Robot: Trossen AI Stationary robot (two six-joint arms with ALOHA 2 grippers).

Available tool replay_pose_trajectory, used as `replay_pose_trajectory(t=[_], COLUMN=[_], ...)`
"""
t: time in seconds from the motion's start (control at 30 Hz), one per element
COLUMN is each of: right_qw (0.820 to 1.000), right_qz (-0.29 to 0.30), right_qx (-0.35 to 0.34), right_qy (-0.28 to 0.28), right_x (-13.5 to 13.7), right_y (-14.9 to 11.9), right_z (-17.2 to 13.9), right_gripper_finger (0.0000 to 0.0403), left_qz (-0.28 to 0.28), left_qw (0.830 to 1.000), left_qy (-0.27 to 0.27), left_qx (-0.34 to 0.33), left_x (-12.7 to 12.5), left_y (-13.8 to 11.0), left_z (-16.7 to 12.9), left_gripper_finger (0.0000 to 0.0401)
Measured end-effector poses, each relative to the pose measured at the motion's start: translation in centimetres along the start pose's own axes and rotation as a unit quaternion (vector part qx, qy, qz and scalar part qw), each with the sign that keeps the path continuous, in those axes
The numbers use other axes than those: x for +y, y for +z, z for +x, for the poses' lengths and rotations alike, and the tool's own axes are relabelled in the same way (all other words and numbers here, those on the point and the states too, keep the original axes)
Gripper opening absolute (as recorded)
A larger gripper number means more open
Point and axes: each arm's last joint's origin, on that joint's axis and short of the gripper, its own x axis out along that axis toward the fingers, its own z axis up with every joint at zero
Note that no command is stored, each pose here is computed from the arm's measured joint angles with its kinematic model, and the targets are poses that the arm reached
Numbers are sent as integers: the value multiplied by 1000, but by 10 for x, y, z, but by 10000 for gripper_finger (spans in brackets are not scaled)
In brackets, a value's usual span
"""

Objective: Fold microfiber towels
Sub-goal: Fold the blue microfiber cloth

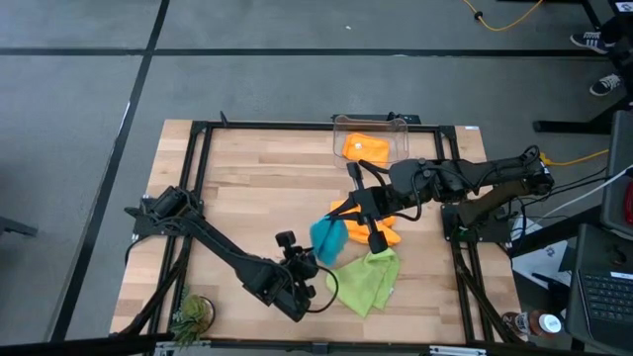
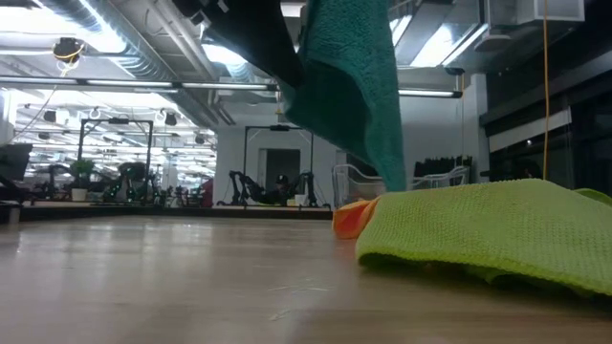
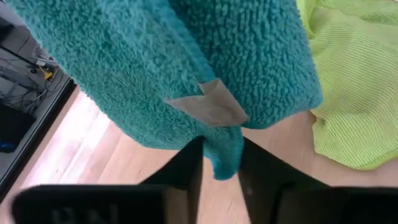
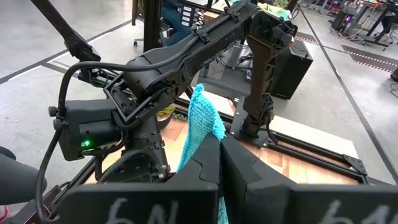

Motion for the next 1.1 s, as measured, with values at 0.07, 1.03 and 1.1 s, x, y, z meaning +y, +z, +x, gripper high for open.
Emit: replay_pose_trajectory(t=[0.07, 1.03, 1.1], right_qw=[1000, 977, 975], right_qz=[0, -69, -93], right_qx=[0, 174, 185], right_qy=[0, 101, 76], right_x=[0, 14, 13], right_y=[0, -53, -58], right_z=[0, 48, 59], right_gripper_finger=[0, 0, 0], left_qz=[0, 5, 10], left_qw=[1000, 988, 987], left_qy=[0, -41, -60], left_qx=[0, 146, 148], left_x=[0, 85, 96], left_y=[0, 7, 10], left_z=[0, -122, -129], left_gripper_finger=[48, 0, 0])
